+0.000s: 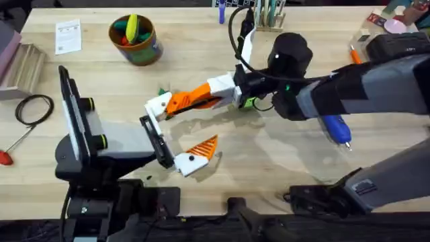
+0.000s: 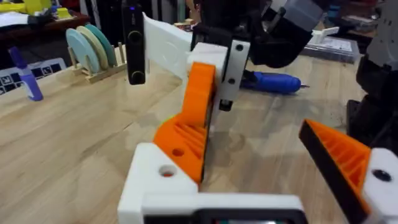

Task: Pick up the gripper from the table and insert it into the empty holder that is missing its gripper. Then pick up a screw, insert it into the mounting hole, and use the screwdriver to tighten it. Finally, clean up the table by picking up the vegetable and placing it into the bucket.

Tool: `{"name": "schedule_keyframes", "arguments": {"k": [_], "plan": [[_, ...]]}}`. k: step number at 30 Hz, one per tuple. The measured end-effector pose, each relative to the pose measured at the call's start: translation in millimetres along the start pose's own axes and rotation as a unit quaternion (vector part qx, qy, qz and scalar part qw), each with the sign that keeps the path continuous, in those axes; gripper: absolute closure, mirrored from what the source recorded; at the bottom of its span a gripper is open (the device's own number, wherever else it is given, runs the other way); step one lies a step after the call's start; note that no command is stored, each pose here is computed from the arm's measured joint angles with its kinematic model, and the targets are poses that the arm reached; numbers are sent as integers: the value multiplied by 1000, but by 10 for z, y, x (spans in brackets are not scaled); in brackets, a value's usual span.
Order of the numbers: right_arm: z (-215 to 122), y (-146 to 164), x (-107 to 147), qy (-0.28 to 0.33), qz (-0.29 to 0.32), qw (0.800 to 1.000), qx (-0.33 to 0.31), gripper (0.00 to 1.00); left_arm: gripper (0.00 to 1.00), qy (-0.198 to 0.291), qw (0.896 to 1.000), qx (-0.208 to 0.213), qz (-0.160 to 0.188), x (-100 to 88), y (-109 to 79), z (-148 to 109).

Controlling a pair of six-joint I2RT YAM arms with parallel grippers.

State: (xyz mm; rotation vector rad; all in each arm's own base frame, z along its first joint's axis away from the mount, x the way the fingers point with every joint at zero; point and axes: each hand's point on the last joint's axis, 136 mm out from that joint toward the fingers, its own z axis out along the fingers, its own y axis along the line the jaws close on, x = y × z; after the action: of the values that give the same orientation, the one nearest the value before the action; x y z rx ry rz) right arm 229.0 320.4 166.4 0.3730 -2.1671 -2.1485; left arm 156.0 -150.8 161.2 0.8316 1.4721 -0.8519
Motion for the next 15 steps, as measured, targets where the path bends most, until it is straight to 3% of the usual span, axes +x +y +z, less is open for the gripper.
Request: {"name": "schedule_keyframes", "arguments": {"k": [15], "plan": [[-38, 33, 67, 23, -38, 999, -8, 993, 15, 0, 1000, 11, 9, 0, -37, 1]]}}
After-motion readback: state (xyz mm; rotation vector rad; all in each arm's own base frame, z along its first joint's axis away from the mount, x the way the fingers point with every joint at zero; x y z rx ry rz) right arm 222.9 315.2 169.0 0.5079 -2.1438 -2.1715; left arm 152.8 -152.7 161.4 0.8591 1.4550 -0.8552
